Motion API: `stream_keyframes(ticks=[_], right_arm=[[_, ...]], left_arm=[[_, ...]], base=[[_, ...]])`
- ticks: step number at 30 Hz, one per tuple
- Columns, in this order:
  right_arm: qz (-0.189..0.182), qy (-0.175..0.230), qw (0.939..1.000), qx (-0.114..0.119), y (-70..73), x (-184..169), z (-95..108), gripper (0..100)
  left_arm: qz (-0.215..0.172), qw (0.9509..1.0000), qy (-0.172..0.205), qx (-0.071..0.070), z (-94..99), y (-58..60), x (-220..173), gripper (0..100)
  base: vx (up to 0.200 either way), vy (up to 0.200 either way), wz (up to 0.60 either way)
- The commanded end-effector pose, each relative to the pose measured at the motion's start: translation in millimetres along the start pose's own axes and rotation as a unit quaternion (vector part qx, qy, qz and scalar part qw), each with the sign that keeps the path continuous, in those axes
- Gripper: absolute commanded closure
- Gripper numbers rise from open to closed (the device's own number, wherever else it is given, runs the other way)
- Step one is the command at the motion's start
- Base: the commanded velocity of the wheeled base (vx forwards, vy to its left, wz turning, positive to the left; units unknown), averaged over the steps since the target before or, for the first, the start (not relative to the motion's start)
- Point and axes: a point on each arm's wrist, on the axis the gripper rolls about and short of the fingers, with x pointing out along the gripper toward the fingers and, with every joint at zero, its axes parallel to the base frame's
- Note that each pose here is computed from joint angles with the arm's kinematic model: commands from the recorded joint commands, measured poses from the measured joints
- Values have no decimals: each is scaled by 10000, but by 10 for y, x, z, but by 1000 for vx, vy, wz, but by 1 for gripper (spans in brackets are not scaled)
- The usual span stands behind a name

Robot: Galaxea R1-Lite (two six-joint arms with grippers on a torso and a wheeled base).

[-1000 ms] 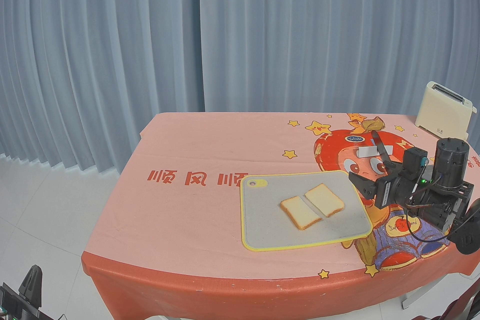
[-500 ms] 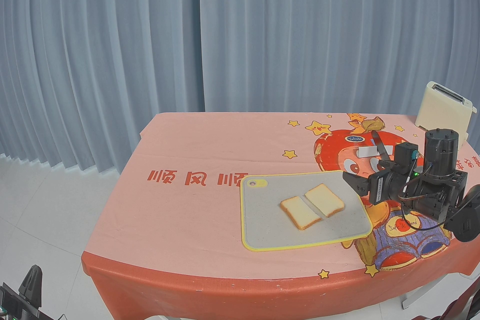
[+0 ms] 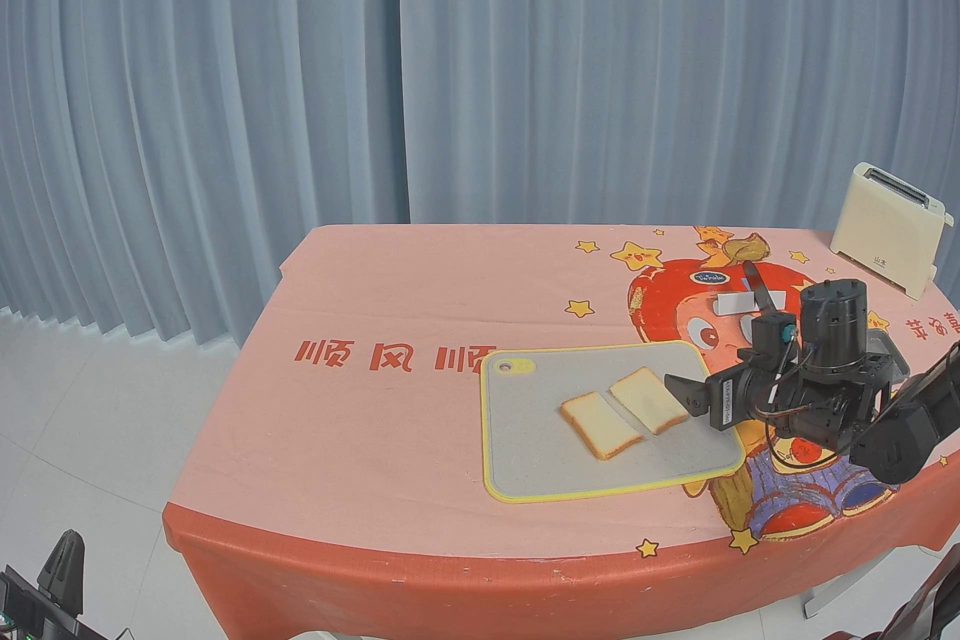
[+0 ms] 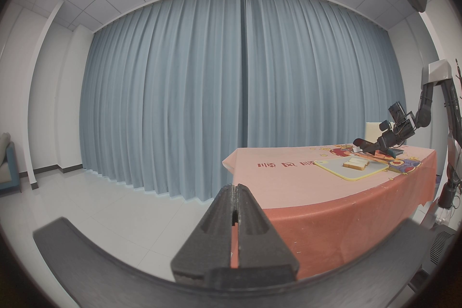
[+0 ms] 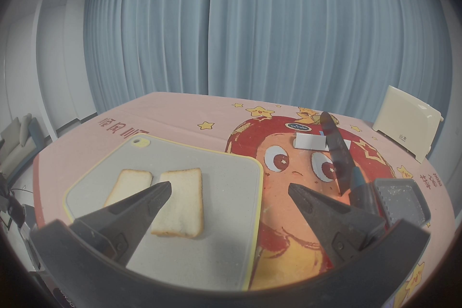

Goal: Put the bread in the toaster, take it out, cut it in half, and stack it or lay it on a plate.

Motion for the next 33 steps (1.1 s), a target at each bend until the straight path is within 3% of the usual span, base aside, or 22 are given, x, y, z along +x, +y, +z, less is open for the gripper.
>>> stream_keyframes(ticks=[1, 24, 25, 33], right_arm=[[-4, 197, 9998, -69, 38, 142, -66, 0], [-322, 450, 9984, -141, -39, 322, -156, 0], [-329, 458, 9983, -139, -43, 325, -159, 100], [-330, 457, 9983, -151, -40, 320, -160, 100]], left_arm=[[4, 10000, 94, -1, -48, 0, 14, 100], [4, 10000, 94, -1, -48, 0, 14, 100], [4, 10000, 94, -1, -48, 0, 14, 100], [4, 10000, 94, -1, -48, 0, 14, 100]], base=[[0, 0, 0], [0, 0, 0], [0, 0, 0], [0, 0, 0]])
